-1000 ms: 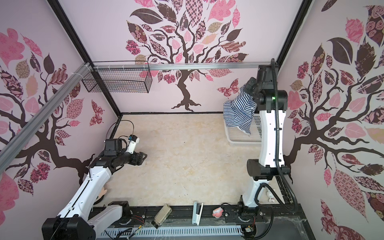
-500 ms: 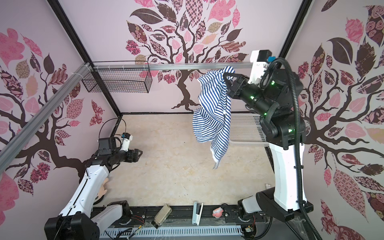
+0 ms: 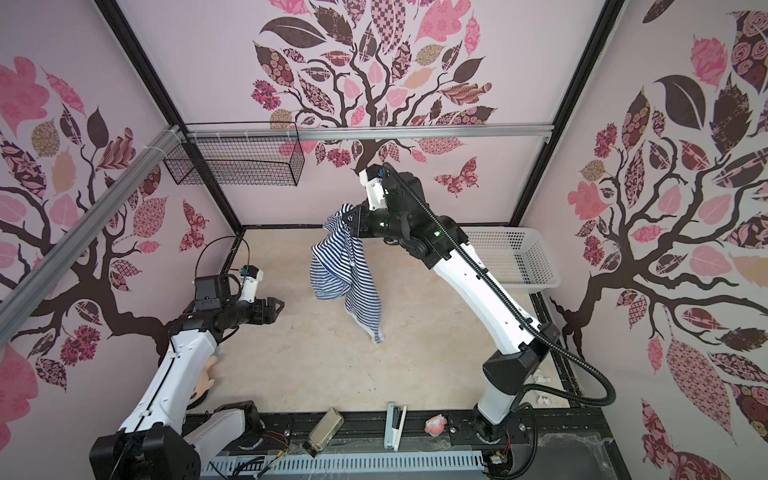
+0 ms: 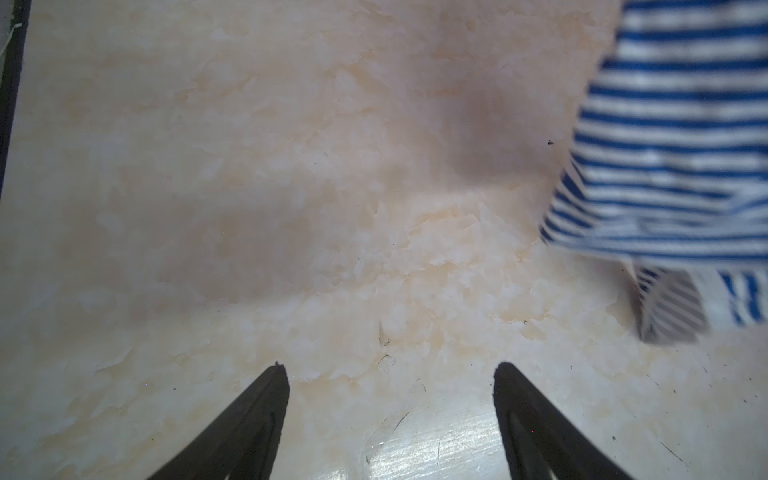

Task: Fold and stack the tank tops

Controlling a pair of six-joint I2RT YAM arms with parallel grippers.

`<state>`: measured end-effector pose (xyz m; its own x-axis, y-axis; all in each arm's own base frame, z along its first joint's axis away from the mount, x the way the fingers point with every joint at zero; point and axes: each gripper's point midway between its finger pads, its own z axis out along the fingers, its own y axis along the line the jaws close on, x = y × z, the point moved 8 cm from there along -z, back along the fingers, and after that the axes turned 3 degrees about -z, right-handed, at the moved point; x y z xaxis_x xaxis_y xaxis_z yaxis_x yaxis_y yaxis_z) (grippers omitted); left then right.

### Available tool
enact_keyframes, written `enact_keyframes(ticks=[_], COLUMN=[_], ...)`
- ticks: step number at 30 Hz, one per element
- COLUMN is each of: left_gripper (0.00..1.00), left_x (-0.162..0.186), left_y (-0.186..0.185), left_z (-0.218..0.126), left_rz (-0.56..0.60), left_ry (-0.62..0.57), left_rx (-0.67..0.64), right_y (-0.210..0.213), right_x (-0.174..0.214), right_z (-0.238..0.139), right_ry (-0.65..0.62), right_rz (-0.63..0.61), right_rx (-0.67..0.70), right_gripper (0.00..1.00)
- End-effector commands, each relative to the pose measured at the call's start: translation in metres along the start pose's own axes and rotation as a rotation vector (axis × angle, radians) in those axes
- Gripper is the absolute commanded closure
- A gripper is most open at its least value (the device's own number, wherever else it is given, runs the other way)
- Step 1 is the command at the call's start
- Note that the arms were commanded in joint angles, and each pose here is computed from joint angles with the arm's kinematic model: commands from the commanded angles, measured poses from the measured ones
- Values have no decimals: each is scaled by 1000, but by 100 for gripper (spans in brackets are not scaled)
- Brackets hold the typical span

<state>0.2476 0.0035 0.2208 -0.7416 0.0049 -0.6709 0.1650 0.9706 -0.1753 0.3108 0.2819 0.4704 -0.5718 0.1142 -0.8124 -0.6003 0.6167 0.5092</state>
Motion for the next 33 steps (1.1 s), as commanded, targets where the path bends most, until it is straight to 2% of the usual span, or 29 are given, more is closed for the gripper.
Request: enact_keyframes(ticks=[1,5,9,12,16,22,27,30,33], left_gripper=[18,18,18,18,18,18,18,18,17], left_x=[-12,-9,-4,-1,3,10,14,12,9], left_y=[6,8,6,6,2,-6,-17,-21,-26], left_z=[-6,-3,4,9,14,14,13,10,3], left_rz=[9,4,10,8,19,39,70,85,94], left_ry=[-43,-34,-15,5,25,52,72,64,47], left_rx=[-66,-69,-20,0,62,144,224,236,261], right_y=[31,16,-42,-69,-79,-110,-123,-116,-99], right_x=[-36,-9,58,95,106,127,139,136,137], right_z=[-33,-35,-19,-17,-23,-17,18,48,80], right_ry=[-171,-148,-47,7,32,141,221,241,272], right_rz=[-46,-35,53,106,103,150,205,238,219], right_rx=[-107,-79,101,141,211,321,282,199,130], right_gripper=[100,100,100,100,100,100,100,100,100])
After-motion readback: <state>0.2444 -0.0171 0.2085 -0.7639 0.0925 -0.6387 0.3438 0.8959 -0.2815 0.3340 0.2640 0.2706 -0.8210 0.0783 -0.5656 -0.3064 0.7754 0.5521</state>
